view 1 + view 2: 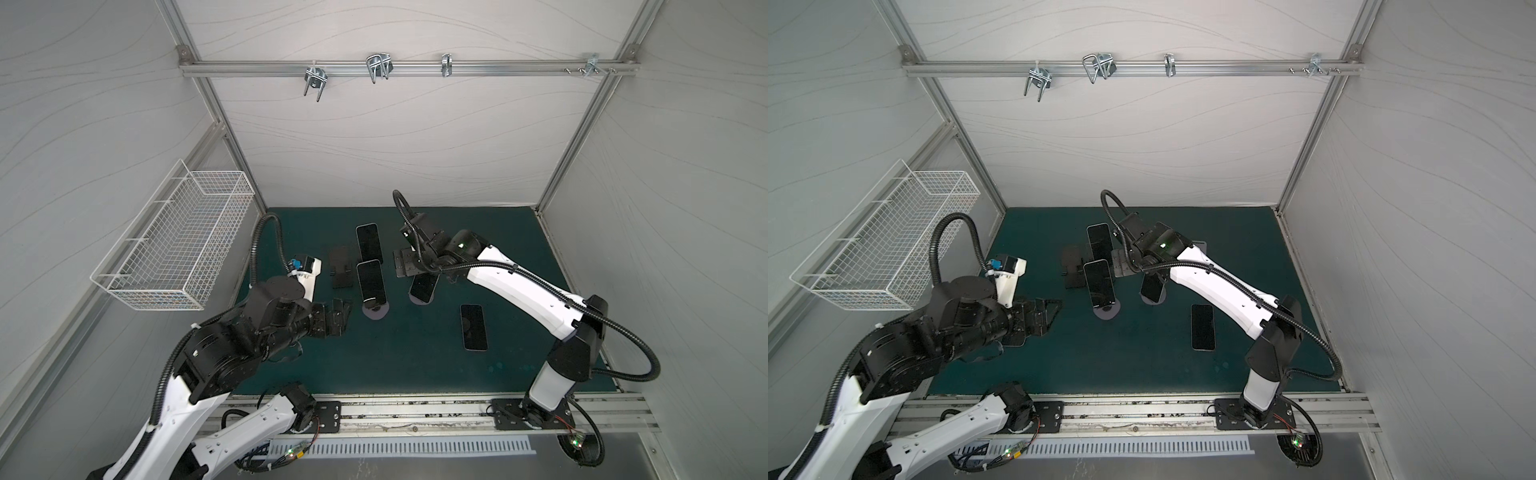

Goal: Remove the phone from the phone stand

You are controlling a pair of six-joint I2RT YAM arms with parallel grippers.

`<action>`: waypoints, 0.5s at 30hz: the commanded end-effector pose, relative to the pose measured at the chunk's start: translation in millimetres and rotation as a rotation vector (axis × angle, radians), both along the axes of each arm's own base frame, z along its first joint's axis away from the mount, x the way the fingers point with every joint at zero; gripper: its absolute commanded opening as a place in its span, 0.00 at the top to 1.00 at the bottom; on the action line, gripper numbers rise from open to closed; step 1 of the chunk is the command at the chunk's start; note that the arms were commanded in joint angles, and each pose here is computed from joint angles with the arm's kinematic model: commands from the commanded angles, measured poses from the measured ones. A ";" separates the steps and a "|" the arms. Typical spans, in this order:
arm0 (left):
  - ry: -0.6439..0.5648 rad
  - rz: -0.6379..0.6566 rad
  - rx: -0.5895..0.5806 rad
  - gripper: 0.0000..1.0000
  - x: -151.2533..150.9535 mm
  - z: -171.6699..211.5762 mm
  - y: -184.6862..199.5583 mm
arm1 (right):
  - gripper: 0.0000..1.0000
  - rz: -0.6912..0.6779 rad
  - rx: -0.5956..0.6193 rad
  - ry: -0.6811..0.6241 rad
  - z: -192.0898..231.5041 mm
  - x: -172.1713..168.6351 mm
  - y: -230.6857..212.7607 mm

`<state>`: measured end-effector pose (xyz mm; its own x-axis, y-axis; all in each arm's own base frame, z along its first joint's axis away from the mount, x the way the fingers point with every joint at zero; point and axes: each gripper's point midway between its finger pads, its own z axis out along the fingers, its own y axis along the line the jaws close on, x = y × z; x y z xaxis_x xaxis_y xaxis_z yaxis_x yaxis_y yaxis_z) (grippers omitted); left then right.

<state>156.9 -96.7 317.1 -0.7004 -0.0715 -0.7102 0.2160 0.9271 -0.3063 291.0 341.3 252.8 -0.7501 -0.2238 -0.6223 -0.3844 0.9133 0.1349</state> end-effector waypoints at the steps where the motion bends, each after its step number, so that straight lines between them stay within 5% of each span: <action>1: 0.111 0.034 -0.027 0.01 -15.7 -20.4 5.4 | 0.10 -0.036 0.002 -0.003 -1.5 -11.3 7.3; 15: 0.187 -0.112 0.074 0.01 -34.7 -39.8 1.8 | 0.13 -0.018 0.019 0.126 -51.2 -31.3 55.1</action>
<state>125.9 -93.5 281.6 -0.8116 0.0092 -0.5842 0.2290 0.9249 -0.3036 261.3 384.1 203.3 -0.8135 -0.2266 -0.5356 -0.3611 0.9187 0.1598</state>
